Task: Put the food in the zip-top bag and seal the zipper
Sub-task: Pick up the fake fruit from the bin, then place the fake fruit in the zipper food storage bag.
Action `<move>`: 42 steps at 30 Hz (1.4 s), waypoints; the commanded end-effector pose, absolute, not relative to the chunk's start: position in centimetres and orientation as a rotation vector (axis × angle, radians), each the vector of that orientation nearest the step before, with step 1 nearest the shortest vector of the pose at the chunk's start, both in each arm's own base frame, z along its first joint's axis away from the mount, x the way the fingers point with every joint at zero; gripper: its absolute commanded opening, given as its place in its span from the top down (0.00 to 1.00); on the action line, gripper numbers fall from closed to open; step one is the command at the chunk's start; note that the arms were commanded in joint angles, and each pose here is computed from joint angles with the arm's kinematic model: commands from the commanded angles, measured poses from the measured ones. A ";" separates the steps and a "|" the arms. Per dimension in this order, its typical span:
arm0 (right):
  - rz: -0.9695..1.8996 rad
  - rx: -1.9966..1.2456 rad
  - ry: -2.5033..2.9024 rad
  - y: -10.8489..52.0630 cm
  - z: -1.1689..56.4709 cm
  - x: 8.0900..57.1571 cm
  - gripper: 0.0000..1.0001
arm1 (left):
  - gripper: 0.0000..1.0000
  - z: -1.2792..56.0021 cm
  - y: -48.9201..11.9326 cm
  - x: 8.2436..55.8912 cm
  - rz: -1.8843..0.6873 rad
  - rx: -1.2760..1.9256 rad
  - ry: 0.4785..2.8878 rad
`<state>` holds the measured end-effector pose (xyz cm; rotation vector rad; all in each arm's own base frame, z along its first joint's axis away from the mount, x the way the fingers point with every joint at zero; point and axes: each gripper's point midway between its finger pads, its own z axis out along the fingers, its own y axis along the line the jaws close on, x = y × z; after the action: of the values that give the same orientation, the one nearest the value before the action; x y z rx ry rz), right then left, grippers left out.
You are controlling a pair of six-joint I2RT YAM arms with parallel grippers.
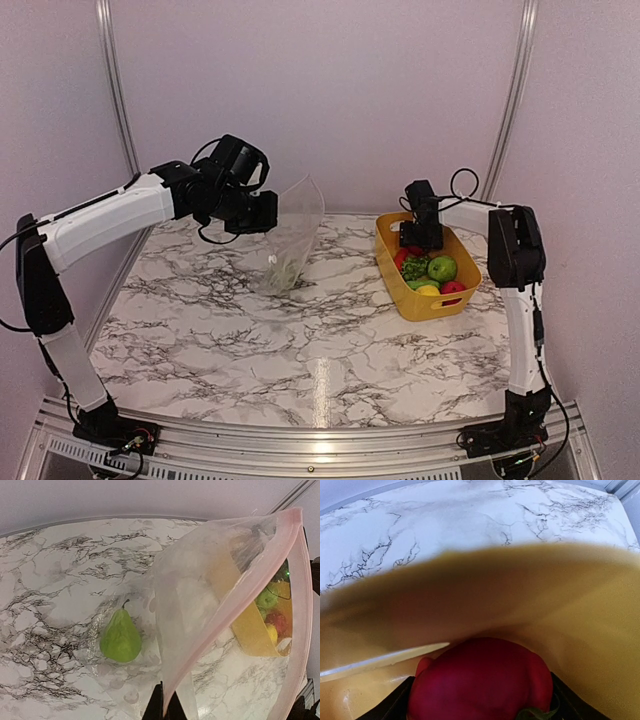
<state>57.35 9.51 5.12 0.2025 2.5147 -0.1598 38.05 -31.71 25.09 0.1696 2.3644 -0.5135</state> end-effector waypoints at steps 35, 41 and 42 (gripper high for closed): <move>0.639 -0.383 2.085 30.4 32.7 39.7 0.34 | 1.00 21.1 -36.8 39.9 -0.727 0.147 2.435; 0.825 -0.454 2.001 34.5 35.2 38.0 0.35 | 1.00 21.0 -37.2 39.8 -0.754 0.139 2.439; 0.842 -0.479 1.995 35.4 35.1 37.7 0.35 | 1.00 21.0 -37.2 39.8 -0.757 0.137 2.440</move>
<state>38.96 31.86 31.72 -0.4059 2.1034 0.6809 39.31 -36.60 20.70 0.1495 2.4472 -0.7166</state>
